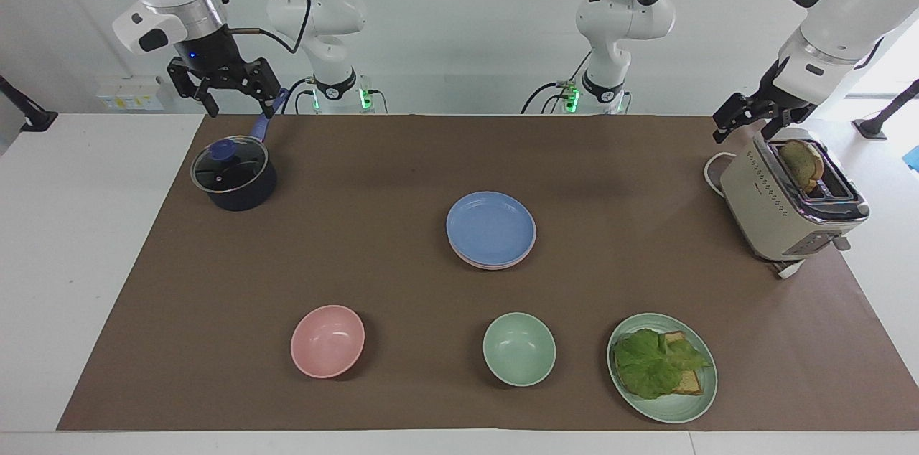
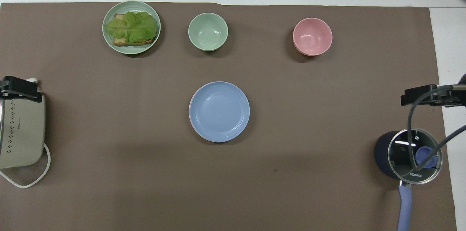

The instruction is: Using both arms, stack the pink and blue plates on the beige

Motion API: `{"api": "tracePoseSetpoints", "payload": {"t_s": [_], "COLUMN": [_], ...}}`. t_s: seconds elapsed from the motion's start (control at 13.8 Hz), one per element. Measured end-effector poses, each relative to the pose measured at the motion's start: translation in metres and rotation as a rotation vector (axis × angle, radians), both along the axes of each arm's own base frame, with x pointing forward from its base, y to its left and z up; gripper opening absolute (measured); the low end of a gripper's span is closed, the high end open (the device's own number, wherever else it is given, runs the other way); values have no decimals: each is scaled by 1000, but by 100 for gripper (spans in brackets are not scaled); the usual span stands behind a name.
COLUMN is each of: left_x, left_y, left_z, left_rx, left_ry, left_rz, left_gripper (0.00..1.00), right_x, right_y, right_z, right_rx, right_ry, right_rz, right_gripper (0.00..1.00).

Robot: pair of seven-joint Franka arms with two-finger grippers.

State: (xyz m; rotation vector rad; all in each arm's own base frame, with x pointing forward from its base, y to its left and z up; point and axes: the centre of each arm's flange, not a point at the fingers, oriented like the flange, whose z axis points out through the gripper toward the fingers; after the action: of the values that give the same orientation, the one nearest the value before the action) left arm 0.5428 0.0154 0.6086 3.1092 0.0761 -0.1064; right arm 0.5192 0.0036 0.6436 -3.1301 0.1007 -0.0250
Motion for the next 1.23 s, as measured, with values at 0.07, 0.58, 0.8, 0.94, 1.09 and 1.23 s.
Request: {"api": "tracePoseSetpoints", "payload": {"t_s": [0.07,0.58,0.8,0.94,1.09,1.23], "left_x": [0,0,0,0,0,0], "left_y": [0,0,0,0,0,0], "left_z": [0,0,0,0,0,0], "left_rx": [0,0,0,0,0,0], "left_ry": [0,0,0,0,0,0], "left_rz": [0,0,0,0,0,0], "left_gripper": [100,100,100,100,100,100], "right_x": [-1,-3,-3,-3,-4,-4], "right_y": [1,-12,-25,-26,-33,-40], "right_z": [0,-2,-3,-3,-3,-3], "right_rx": [0,2,3,3,4,6], "right_ry": [0,12,15,15,17,16], "right_rz": [-2,-27,-50,-51,-43,-38], "right_gripper": [100,100,100,100,100,100]}}
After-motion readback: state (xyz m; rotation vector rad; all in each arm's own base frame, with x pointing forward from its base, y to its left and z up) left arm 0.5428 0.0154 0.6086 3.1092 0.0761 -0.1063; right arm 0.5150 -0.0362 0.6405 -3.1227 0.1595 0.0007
